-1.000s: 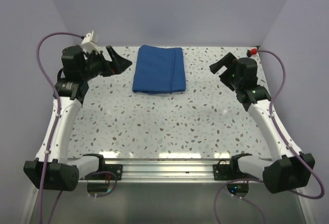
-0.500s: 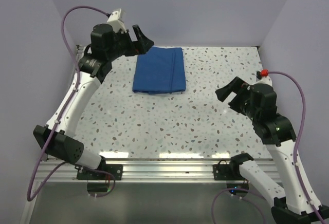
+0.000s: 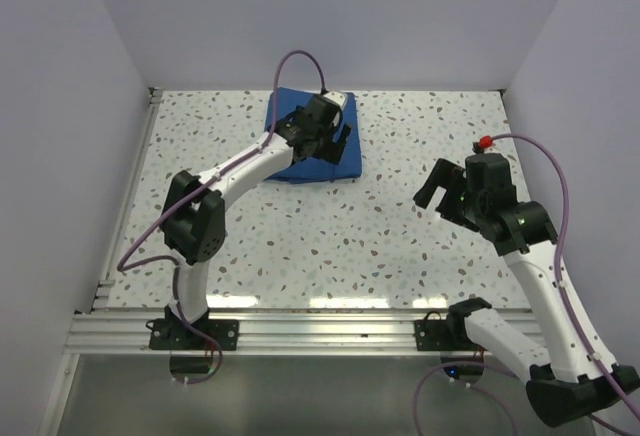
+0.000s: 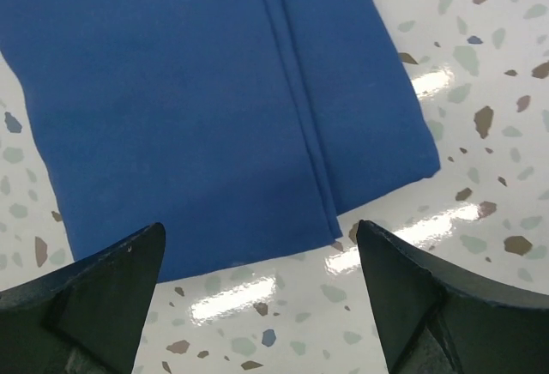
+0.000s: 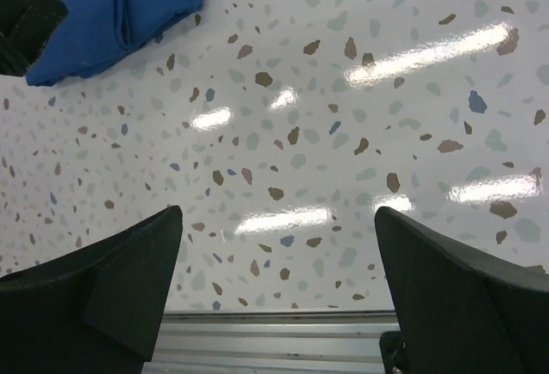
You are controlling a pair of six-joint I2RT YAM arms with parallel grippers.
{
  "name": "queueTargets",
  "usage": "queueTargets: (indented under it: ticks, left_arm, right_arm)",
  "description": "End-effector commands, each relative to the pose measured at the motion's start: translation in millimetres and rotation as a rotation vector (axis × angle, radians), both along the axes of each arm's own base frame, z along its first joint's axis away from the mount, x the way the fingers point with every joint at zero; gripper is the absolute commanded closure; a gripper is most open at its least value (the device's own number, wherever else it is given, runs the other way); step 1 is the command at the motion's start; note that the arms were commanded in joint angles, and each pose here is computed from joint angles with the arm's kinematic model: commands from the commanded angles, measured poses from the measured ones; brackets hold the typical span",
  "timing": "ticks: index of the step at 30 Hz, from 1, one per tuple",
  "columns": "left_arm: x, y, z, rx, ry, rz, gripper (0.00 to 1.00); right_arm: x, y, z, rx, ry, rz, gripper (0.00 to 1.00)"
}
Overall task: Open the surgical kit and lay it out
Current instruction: Open the surgical kit at the center of the board.
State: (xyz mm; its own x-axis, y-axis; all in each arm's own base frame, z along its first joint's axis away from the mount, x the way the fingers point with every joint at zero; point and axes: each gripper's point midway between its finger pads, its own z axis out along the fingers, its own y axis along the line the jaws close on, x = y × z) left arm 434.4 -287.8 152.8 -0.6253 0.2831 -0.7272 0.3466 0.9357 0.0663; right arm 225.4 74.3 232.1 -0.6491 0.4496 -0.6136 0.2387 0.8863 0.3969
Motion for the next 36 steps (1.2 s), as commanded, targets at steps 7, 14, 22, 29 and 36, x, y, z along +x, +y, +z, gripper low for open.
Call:
queueTargets:
  ticks: [7,14,22,29,36]
  left_arm:
    - [27.1,-1.5,-34.1,0.056,-0.027,-0.019,0.05]
    - [36.3,-11.7,-58.7,0.087,-0.004,-0.022,0.09]
    - [34.3,-7.7,-102.7,0.203,0.061,0.008,0.18]
    - [30.4,11.1,-112.6,0.317,0.056,0.065,0.64]
    - [43.5,1.5,-58.1,0.244,-0.025,0.072,1.0]
  right_arm:
    - [11.2,-2.1,-24.4,-0.027,0.062,-0.04,0.02]
    - [16.2,-6.5,-44.1,-0.079,0.115,-0.043,0.03]
    - [16.8,-13.5,-51.6,-0.124,0.119,-0.047,0.02]
    - [21.7,-9.7,-64.8,-0.113,0.138,-0.048,0.02]
    - [29.5,-7.5,-67.5,-0.117,0.137,-0.044,0.02]
